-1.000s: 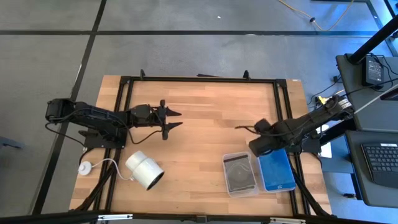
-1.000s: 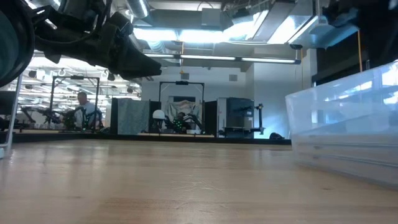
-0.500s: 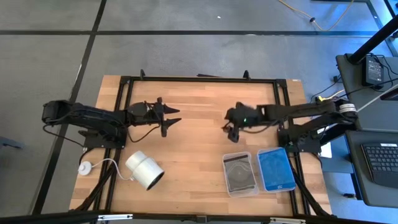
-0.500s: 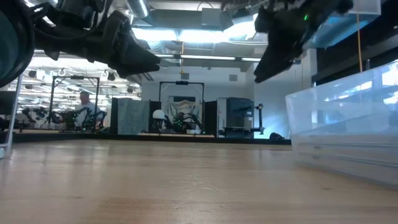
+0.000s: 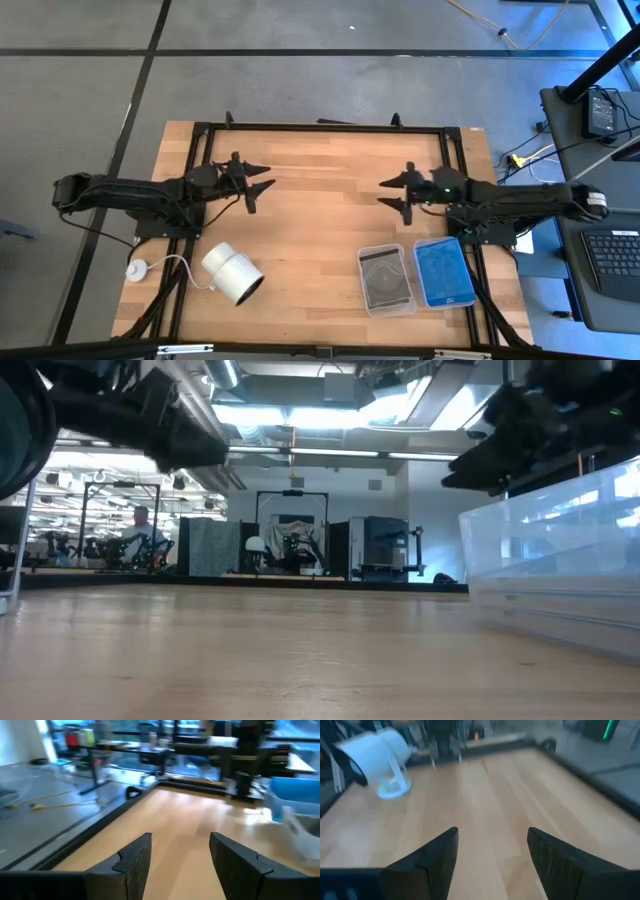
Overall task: Pick & place jewel cases by type
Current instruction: Return to Home Position
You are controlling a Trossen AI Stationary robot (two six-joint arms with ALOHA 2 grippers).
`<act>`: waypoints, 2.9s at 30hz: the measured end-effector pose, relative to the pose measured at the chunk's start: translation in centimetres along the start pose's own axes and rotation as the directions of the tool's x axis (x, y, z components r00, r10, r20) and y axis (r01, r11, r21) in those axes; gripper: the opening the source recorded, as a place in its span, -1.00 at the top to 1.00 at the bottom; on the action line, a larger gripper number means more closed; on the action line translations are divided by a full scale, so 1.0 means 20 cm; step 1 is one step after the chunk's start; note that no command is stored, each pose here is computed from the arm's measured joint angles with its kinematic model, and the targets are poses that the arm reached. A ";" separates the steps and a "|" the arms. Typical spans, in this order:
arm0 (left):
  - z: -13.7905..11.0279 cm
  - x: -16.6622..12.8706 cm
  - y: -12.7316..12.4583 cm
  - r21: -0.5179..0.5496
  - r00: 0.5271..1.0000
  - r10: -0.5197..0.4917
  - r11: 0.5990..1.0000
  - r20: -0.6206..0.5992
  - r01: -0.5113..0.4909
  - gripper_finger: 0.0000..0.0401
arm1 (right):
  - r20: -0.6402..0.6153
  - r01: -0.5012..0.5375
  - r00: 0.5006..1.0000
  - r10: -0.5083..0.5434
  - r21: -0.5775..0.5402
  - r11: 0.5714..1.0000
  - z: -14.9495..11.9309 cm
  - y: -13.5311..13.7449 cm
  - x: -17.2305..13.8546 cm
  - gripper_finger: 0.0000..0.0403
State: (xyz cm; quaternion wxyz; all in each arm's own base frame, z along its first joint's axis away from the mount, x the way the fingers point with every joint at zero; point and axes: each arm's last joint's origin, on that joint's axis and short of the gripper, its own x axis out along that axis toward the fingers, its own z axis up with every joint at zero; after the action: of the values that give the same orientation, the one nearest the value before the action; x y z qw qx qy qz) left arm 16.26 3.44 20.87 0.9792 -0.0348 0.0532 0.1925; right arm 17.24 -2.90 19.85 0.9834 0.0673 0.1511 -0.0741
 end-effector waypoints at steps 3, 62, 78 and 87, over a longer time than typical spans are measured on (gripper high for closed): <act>-0.09 -0.05 0.02 -0.042 0.998 0.055 0.998 0.031 -0.054 0.02 | 0.094 0.001 0.996 0.000 -0.012 1.000 -0.04 -0.01 -0.09 -0.20; -0.24 -0.29 0.18 -0.119 0.988 0.114 0.988 0.108 -0.101 0.02 | 0.334 0.151 0.936 -0.112 -0.095 0.984 -0.25 -0.06 -0.33 -0.20; -0.24 -0.29 0.18 -0.117 0.988 0.114 0.988 0.108 -0.101 0.02 | 0.334 0.153 0.936 -0.112 -0.099 0.983 -0.25 -0.06 -0.33 -0.20; -0.25 -0.29 0.18 -0.117 0.988 0.114 0.988 0.107 -0.101 0.02 | 0.334 0.152 0.936 -0.112 -0.097 0.984 -0.25 -0.06 -0.33 -0.20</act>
State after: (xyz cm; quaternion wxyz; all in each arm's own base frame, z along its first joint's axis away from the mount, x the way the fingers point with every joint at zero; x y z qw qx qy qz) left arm 9.15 4.15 16.51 0.9654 -0.0751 -0.0116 0.2495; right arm 9.36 -2.49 16.96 0.9899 -0.0161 -0.0059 -0.1410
